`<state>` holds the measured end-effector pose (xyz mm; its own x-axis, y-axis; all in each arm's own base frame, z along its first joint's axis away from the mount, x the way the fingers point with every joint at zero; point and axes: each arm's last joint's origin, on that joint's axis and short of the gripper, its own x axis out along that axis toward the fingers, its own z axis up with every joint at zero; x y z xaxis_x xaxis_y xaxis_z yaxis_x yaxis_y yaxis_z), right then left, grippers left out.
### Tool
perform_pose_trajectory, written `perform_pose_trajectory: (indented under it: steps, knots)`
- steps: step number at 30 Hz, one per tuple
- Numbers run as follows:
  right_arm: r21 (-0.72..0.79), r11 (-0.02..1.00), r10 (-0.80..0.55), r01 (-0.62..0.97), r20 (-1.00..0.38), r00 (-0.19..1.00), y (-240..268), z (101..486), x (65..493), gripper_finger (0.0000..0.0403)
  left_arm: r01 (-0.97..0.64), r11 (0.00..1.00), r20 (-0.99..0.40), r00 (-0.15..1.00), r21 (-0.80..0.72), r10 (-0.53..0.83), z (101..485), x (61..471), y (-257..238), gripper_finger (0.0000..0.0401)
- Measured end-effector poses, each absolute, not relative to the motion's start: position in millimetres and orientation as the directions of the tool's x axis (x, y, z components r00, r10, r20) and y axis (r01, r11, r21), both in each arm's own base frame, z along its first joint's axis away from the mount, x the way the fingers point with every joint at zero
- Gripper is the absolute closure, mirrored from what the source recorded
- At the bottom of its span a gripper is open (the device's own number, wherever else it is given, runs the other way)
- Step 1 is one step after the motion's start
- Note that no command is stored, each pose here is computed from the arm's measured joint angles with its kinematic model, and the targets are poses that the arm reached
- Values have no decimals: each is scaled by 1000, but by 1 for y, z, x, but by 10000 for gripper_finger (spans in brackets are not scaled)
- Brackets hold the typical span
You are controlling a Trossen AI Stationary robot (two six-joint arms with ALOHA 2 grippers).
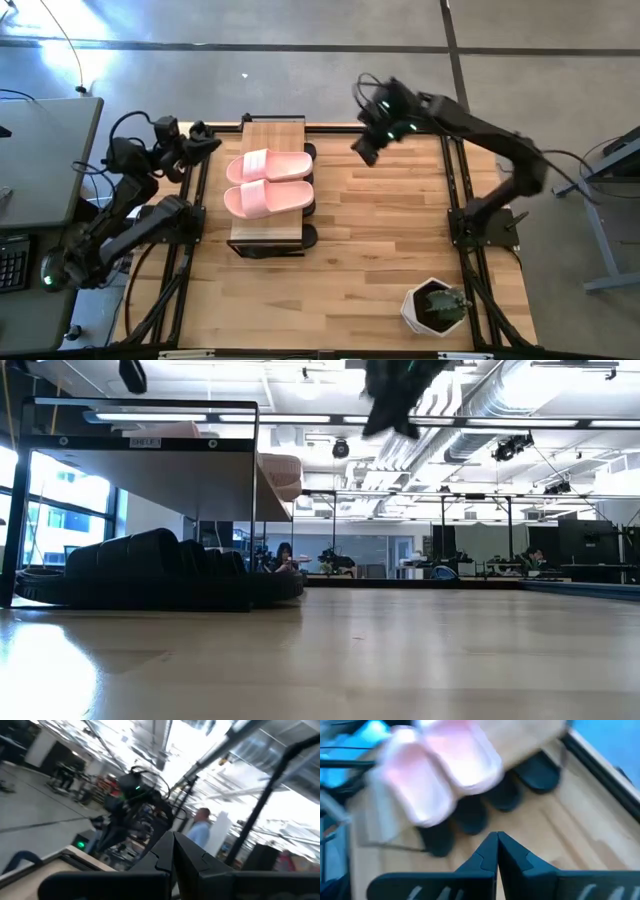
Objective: Pick and place slides into the shelf
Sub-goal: Return to Home Position
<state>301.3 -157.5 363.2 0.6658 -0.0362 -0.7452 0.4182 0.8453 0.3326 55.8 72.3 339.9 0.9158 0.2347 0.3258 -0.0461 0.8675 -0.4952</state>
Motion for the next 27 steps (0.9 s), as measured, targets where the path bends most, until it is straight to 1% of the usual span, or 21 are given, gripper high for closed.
perform_pose_trajectory:
  steps: [3, 5, 7, 10, 12, 14, 16, 19, 21, 23, 27]
  knots:
    - [338, 880, -13, 334, -685, 729, -120, 382, 283, 403, 3, 875, 323, 930, -485, 176, 339, 63, 71, 401]
    - [355, 895, 26, 271, -646, 763, -95, 381, 269, 403, 42, 880, 313, 942, -473, 124, 338, 69, 70, 401]
    - [407, 889, 92, 210, -608, 789, -71, 369, 257, 403, 84, 880, 295, 953, -467, 65, 335, 77, 68, 401]
    - [502, 863, 254, 57, -529, 810, -35, 337, 241, 403, 166, 882, 283, 958, -441, -39, 333, 88, 61, 401]
    - [545, 837, 321, -47, -420, 849, -15, 324, 234, 403, 212, 886, 288, 953, -411, -95, 333, 95, 55, 401]
    - [550, 817, 377, -174, -281, 882, 1, 319, 228, 403, 239, 892, 297, 947, -384, -126, 332, 102, 47, 401]
    - [518, 808, 414, -280, -161, 896, 12, 317, 225, 403, 255, 900, 296, 943, -354, -151, 330, 109, 38, 401]
    - [429, 827, 429, -364, -62, 901, 24, 312, 222, 403, 265, 908, 256, 949, -325, -185, 324, 124, 23, 401]
    - [355, 860, 404, -366, -36, 914, 29, 311, 221, 403, 255, 920, 221, 956, -299, -193, 318, 137, 11, 401]
    - [298, 883, 385, -362, -21, 923, 34, 313, 221, 403, 258, 932, 218, 954, -253, -205, 316, 146, -2, 401]
    - [222, 886, 412, -408, 26, 911, 39, 332, 217, 403, 377, 920, 309, 893, -110, -329, 324, 151, -26, 401]
